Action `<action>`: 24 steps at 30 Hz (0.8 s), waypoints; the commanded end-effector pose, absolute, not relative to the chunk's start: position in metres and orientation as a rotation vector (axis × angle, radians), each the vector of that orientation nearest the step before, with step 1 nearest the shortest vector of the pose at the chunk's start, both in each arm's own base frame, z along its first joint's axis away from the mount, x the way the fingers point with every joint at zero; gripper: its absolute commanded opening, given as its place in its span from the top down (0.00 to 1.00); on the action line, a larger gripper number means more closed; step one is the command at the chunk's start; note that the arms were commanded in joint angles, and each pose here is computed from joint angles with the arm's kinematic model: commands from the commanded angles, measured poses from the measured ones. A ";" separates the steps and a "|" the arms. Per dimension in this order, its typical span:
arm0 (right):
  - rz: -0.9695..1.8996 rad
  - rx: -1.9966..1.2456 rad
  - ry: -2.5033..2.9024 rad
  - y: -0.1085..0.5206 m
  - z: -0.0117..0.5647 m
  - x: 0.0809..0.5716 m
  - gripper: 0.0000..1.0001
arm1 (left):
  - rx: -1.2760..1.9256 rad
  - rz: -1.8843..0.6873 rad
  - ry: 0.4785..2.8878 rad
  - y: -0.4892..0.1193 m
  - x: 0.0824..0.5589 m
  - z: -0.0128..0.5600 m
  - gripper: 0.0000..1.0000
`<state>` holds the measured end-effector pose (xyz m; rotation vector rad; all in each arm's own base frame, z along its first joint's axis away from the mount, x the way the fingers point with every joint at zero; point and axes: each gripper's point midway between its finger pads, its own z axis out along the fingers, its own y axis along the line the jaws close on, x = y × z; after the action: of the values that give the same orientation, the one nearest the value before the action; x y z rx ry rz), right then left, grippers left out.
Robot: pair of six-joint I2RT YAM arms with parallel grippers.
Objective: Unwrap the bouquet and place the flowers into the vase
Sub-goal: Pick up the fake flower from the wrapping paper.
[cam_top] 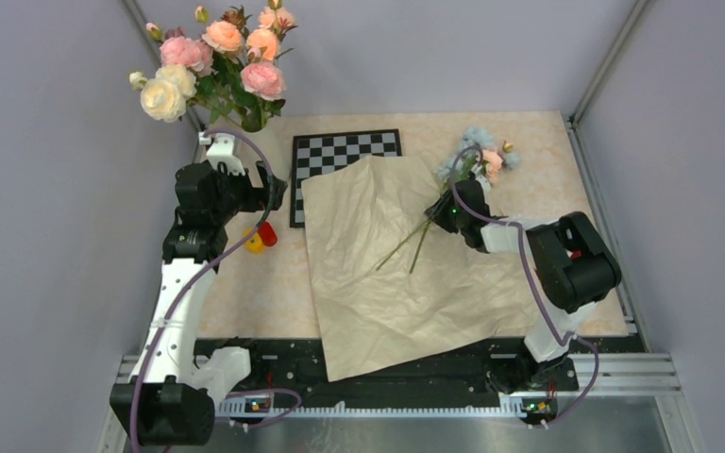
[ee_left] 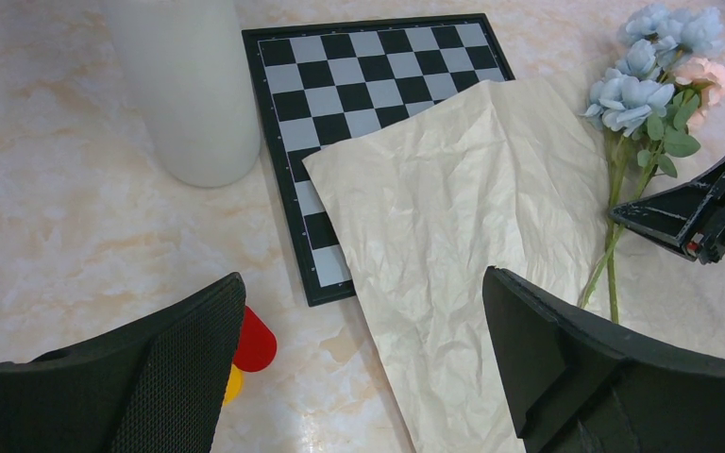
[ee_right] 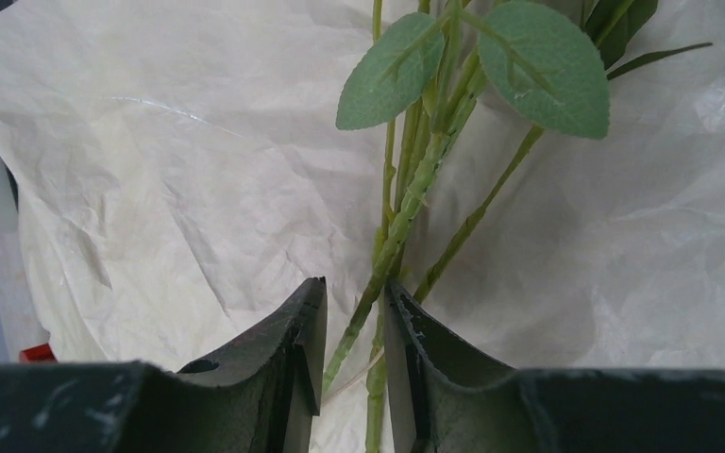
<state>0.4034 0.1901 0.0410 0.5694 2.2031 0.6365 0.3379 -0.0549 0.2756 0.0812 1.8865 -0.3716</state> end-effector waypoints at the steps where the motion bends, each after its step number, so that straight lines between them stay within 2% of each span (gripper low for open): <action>1: 0.724 0.633 2.127 0.194 0.058 0.423 0.70 | 0.105 -0.365 1.842 -0.057 0.336 0.286 0.01; 6: 0.771 0.679 2.111 0.196 0.058 0.427 0.72 | 0.106 -0.365 1.843 -0.057 0.336 0.285 0.01; 12: 0.819 0.700 2.104 0.199 0.060 0.427 0.85 | 0.106 -0.362 1.843 -0.057 0.336 0.285 0.01; 24: 0.880 0.776 2.015 0.192 0.087 0.417 0.99 | 0.105 -0.362 1.843 -0.056 0.336 0.285 0.01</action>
<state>0.4072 0.1936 0.0476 0.7589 2.1464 0.7909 0.3372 -0.0552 0.2759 0.0825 1.8847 -0.3700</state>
